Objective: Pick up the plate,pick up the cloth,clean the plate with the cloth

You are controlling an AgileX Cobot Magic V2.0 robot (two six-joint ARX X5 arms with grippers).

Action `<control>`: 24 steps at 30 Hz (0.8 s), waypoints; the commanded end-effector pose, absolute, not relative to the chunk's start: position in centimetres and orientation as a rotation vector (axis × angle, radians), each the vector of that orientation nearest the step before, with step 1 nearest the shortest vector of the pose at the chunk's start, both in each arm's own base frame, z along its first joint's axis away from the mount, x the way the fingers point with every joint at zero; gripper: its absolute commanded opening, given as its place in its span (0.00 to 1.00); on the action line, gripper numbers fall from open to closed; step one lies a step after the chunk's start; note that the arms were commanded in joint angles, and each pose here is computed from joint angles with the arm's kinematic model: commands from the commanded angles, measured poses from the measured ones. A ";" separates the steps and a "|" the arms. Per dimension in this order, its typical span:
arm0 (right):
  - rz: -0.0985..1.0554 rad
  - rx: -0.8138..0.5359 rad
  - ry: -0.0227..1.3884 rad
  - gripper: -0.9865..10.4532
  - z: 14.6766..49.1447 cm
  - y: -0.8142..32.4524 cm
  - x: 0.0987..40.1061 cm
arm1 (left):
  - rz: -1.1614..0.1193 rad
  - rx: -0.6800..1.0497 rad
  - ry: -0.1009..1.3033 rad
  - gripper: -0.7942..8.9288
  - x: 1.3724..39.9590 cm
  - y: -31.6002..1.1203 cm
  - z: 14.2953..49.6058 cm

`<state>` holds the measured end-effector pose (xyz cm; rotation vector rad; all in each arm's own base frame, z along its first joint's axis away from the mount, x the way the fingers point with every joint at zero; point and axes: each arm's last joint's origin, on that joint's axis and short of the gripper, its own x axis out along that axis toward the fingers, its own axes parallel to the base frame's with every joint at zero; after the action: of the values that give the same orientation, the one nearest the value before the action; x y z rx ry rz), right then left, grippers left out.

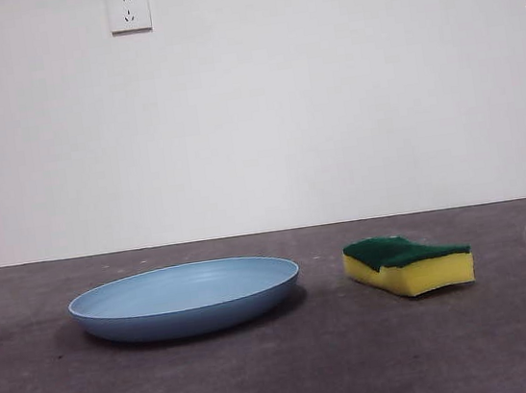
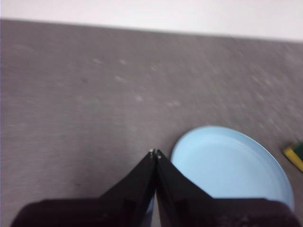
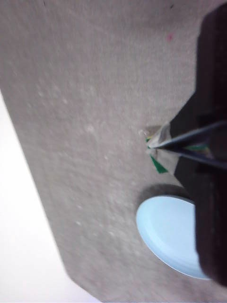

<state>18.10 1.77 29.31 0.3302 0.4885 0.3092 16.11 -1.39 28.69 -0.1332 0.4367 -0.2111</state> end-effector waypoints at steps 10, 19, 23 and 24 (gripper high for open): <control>0.376 0.264 0.604 0.52 30.3 2.2 23.1 | -0.345 -0.160 0.594 0.25 21.6 -2.2 29.7; 0.379 0.266 0.616 0.53 30.2 2.2 23.3 | -0.380 -0.177 0.725 0.48 24.4 -3.7 26.8; 0.378 0.267 0.626 0.53 30.1 2.2 23.2 | -0.399 -0.171 0.820 0.48 26.7 -4.8 25.2; 0.378 0.268 0.629 0.53 30.1 2.2 23.2 | -0.402 -0.169 0.841 0.48 27.3 -5.1 24.9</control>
<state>23.15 2.17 30.02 0.2792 0.6353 0.3701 26.72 -4.80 25.41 -0.1678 0.8162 -0.3974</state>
